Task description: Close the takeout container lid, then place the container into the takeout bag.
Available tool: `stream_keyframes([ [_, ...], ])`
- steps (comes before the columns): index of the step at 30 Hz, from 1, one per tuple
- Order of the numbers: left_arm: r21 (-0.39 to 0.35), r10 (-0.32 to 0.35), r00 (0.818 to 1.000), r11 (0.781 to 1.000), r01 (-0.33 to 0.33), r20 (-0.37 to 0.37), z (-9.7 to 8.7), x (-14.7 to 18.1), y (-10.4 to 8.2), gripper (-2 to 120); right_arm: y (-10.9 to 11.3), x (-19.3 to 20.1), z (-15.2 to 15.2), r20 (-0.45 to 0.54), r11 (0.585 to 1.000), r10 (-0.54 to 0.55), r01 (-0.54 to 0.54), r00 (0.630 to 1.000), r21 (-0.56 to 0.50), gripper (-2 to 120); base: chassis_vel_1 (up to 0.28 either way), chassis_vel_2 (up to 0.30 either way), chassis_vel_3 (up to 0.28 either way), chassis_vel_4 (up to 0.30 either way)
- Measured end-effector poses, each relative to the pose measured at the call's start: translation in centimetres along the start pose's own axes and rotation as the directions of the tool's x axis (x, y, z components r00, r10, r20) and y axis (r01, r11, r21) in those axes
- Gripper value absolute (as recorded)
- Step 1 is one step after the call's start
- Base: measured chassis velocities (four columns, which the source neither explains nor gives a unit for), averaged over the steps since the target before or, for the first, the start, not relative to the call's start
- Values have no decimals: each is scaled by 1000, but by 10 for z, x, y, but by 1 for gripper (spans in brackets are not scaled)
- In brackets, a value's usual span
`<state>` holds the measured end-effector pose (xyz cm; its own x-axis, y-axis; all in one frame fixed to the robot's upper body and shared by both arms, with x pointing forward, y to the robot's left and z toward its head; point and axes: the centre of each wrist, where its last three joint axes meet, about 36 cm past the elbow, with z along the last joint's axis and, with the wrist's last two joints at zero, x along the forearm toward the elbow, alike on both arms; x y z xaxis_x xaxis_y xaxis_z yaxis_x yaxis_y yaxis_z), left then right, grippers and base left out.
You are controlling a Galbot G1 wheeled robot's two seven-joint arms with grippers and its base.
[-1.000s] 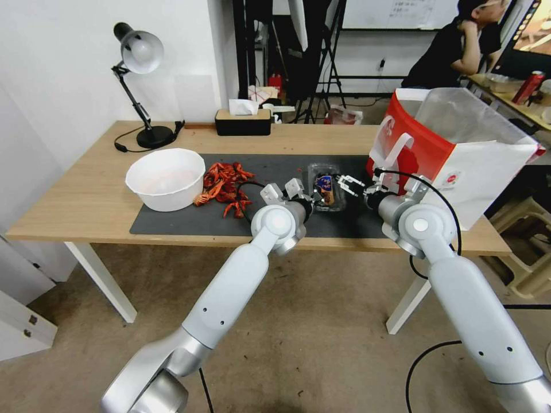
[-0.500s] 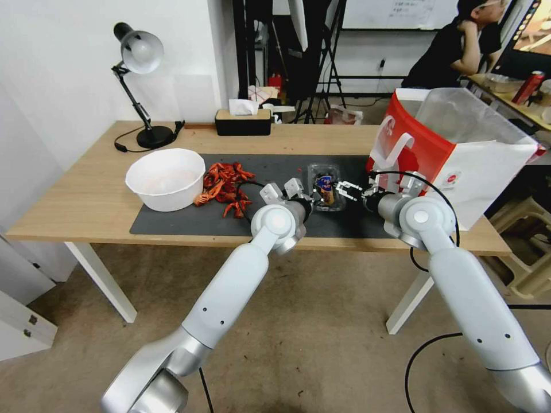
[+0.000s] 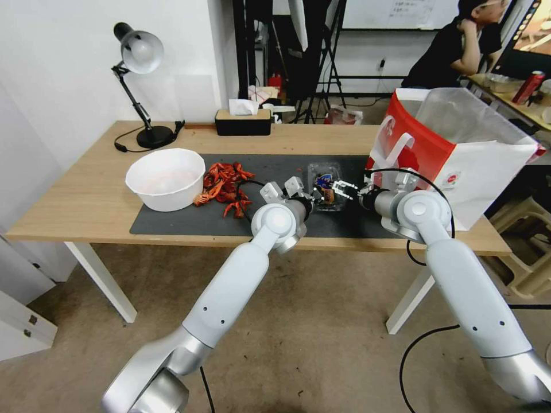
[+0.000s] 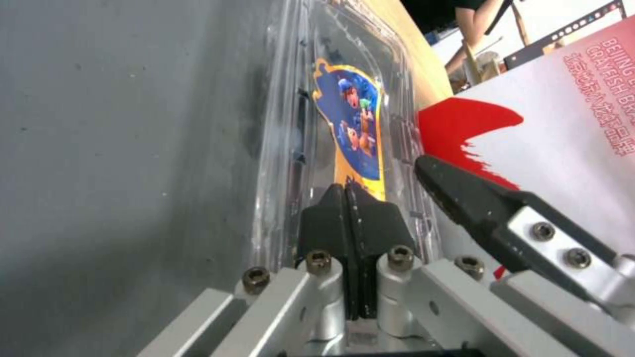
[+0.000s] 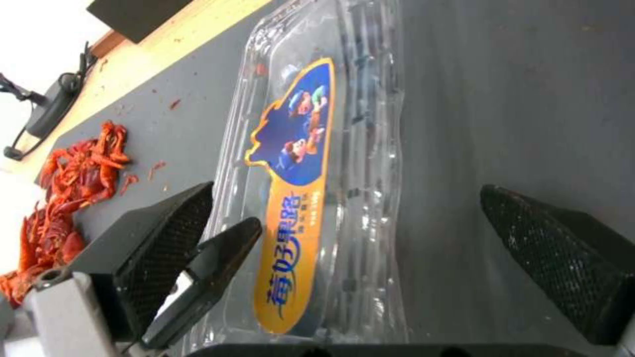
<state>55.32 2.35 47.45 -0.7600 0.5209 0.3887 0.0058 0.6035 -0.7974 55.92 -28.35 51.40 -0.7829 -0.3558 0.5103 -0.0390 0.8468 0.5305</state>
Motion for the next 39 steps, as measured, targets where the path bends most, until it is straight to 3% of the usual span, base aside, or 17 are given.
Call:
stream_keyframes([
  [39, -5, 7, 1000, 1000, -7, 7, -1, 4, -3, 0, 5, -26, -9, -50, 998, -22, 19, 998, -65, 100, 0, 0, 0, 0],
])
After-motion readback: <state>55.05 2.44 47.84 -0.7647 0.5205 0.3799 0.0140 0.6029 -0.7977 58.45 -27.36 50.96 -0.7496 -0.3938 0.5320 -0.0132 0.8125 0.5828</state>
